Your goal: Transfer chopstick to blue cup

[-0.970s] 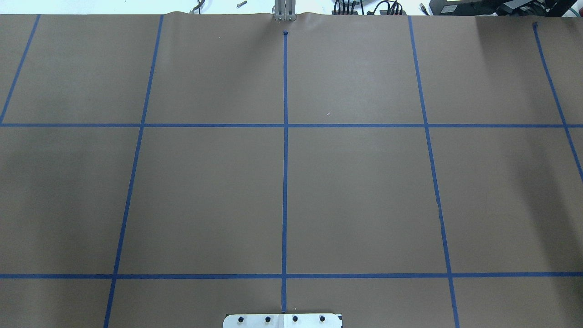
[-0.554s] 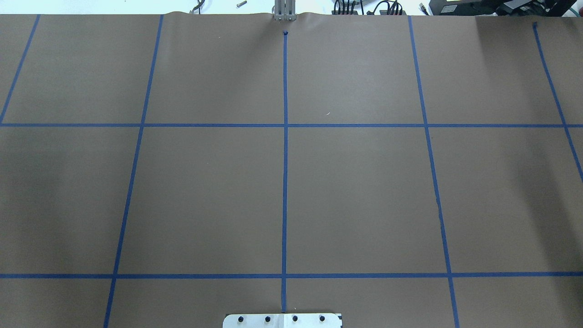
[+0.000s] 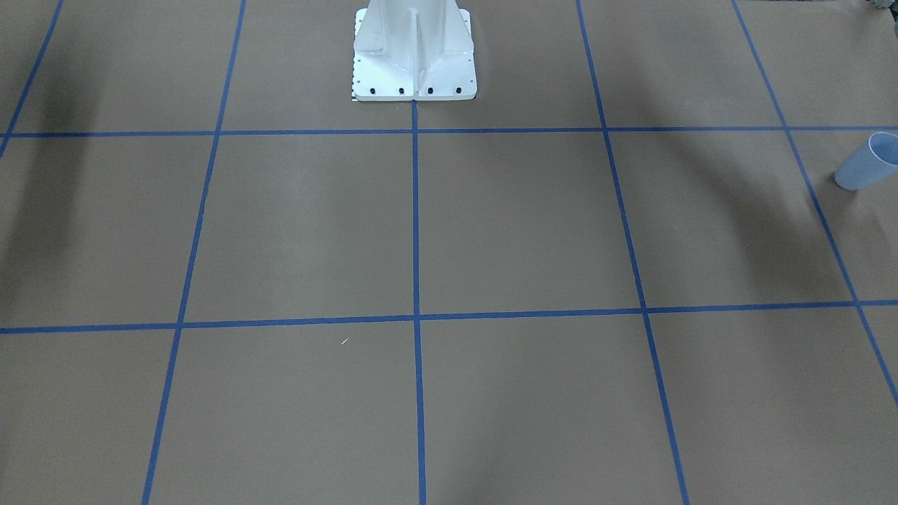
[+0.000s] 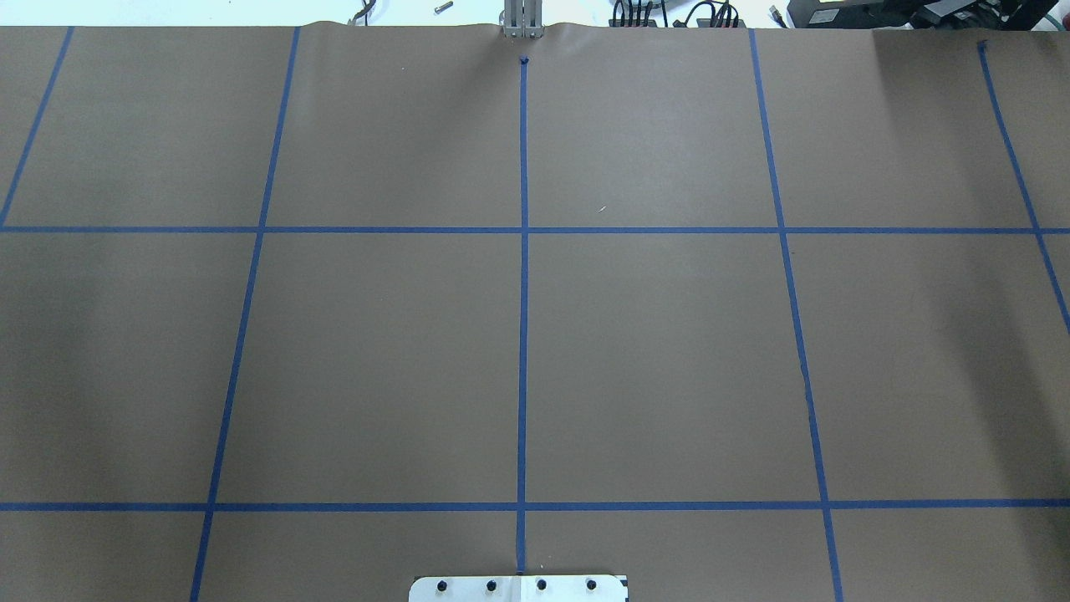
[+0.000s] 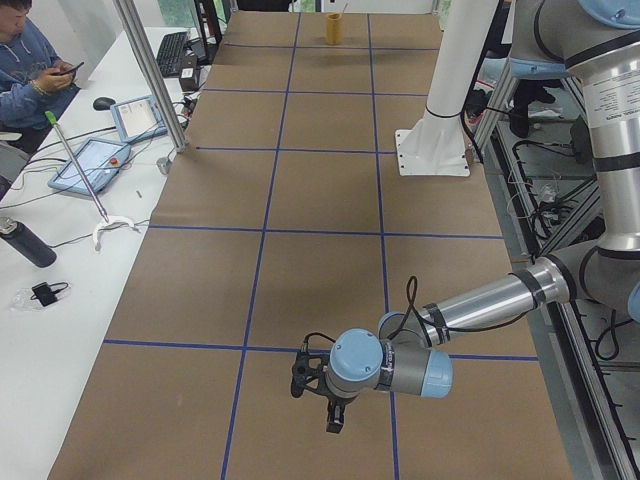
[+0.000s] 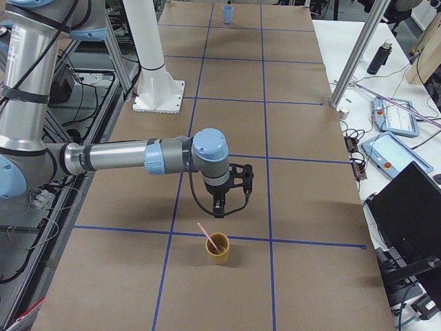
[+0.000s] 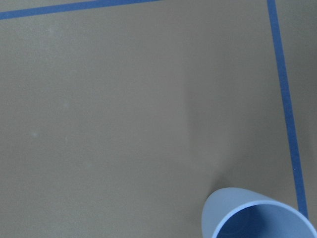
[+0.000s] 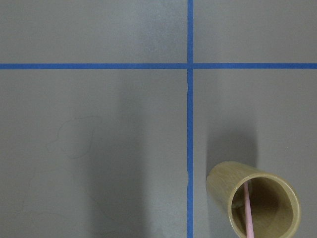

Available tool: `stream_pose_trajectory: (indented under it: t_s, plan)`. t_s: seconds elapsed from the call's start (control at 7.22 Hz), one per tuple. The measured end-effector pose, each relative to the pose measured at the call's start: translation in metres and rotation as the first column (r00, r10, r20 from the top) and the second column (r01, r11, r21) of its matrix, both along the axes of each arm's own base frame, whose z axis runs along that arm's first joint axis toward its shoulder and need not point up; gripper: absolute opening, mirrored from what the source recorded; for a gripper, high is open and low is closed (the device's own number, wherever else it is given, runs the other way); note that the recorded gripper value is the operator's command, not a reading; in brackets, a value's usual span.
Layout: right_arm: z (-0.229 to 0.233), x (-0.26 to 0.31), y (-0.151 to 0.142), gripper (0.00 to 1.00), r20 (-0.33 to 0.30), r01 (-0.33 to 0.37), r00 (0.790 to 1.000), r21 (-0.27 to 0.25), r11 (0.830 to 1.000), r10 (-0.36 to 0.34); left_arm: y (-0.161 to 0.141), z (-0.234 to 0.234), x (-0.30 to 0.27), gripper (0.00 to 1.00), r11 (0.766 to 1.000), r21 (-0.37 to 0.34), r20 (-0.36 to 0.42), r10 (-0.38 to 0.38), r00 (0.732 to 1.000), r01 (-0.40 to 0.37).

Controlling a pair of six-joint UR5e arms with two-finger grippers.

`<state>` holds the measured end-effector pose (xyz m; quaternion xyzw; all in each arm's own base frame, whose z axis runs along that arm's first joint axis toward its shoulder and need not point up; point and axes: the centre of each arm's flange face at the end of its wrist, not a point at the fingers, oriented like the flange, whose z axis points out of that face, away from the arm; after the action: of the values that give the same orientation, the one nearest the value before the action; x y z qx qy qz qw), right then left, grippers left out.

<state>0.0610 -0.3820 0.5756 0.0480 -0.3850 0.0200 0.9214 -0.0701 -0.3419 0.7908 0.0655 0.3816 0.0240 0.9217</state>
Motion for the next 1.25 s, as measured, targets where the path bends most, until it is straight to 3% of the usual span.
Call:
stream_pose_trajectory:
  t_s: [0.55,1.25]
  plan:
    - [0.004,-0.005,0.000,1.00,0.014,0.010,1.000,-0.012,1.000,-0.010,0.001,0.006,0.009,0.96,1.000,-0.023,-0.076,0.018,0.997,-0.019]
    - [0.007,-0.006,-0.001,1.00,0.017,0.013,1.000,-0.019,1.000,-0.013,-0.016,0.016,0.015,0.88,0.999,-0.037,-0.114,0.030,0.993,-0.034]
